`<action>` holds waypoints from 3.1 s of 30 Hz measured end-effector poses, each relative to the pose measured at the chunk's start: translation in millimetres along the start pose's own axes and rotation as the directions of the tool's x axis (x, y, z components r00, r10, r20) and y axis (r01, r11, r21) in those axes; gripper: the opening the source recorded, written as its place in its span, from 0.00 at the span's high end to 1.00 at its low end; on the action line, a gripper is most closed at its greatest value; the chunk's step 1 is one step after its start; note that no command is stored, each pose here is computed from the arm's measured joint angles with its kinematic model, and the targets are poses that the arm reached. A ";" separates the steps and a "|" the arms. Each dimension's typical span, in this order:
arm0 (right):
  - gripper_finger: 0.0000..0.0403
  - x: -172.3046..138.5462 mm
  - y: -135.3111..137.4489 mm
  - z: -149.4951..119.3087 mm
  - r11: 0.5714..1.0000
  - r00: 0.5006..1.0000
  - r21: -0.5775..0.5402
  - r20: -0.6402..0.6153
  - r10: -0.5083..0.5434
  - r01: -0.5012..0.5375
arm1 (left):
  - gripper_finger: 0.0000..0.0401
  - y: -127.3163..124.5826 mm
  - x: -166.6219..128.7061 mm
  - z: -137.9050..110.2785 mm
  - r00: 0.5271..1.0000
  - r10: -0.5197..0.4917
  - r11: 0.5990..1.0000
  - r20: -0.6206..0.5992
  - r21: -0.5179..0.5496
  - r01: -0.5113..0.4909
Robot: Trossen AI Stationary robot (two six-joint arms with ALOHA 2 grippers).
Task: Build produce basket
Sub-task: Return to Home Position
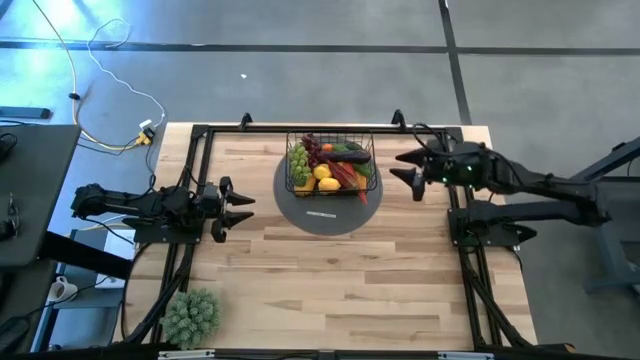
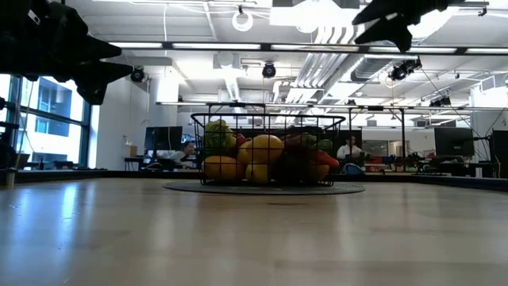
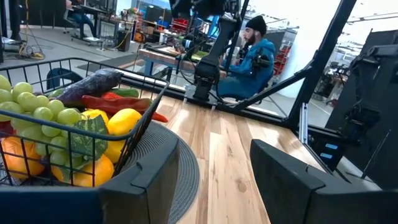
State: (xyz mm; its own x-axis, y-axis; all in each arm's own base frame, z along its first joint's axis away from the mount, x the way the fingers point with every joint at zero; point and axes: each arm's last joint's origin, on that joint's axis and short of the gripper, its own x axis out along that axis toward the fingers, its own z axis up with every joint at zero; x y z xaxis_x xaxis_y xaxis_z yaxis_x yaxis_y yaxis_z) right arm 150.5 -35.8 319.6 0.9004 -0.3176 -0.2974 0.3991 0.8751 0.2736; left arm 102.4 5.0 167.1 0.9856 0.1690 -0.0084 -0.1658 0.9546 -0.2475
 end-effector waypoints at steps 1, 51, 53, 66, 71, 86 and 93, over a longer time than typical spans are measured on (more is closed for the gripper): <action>0.45 -1.5 -2.0 -6.2 1.000 1.000 0.012 0.017 0.010 -0.010 | 0.53 0.0 0.0 0.0 1.000 0.000 1.000 0.000 0.000 0.000; 0.45 -13.3 -48.6 -150.7 0.979 0.961 0.130 0.251 0.120 -0.156 | 0.53 -0.1 -0.1 0.4 1.000 -0.001 1.000 0.002 0.000 0.001; 0.45 -13.3 -48.5 -150.7 0.974 0.960 0.159 0.251 0.121 -0.165 | 0.53 -0.1 -0.1 0.4 1.000 -0.001 1.000 0.002 0.000 0.001; 0.45 -13.3 -48.5 -150.8 0.966 0.961 0.193 0.249 0.123 -0.174 | 0.53 -0.1 -0.1 0.4 1.000 -0.001 1.000 0.002 0.000 0.001; 0.45 -13.3 -48.5 -150.9 0.966 0.961 0.193 0.249 0.123 -0.173 | 0.53 -0.1 -0.1 0.3 1.000 -0.001 1.000 0.002 0.000 0.001; 0.45 -13.3 -48.5 -150.9 0.966 0.961 0.194 0.248 0.123 -0.173 | 0.53 -0.1 -0.1 0.3 1.000 -0.001 1.000 0.002 0.000 0.001; 0.45 -13.3 -48.5 -150.9 0.966 0.961 0.193 0.248 0.123 -0.173 | 0.53 -0.1 -0.1 0.3 1.000 -0.001 1.000 0.002 0.000 0.001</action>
State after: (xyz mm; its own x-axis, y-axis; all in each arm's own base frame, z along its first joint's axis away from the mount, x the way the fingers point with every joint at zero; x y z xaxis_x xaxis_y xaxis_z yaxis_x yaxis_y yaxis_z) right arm 93.0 -18.9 172.2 0.9572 -0.2884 -0.0255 0.2632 0.8299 0.4919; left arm 102.3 5.0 167.4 0.9857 0.1686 -0.0066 -0.1650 0.9547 -0.2475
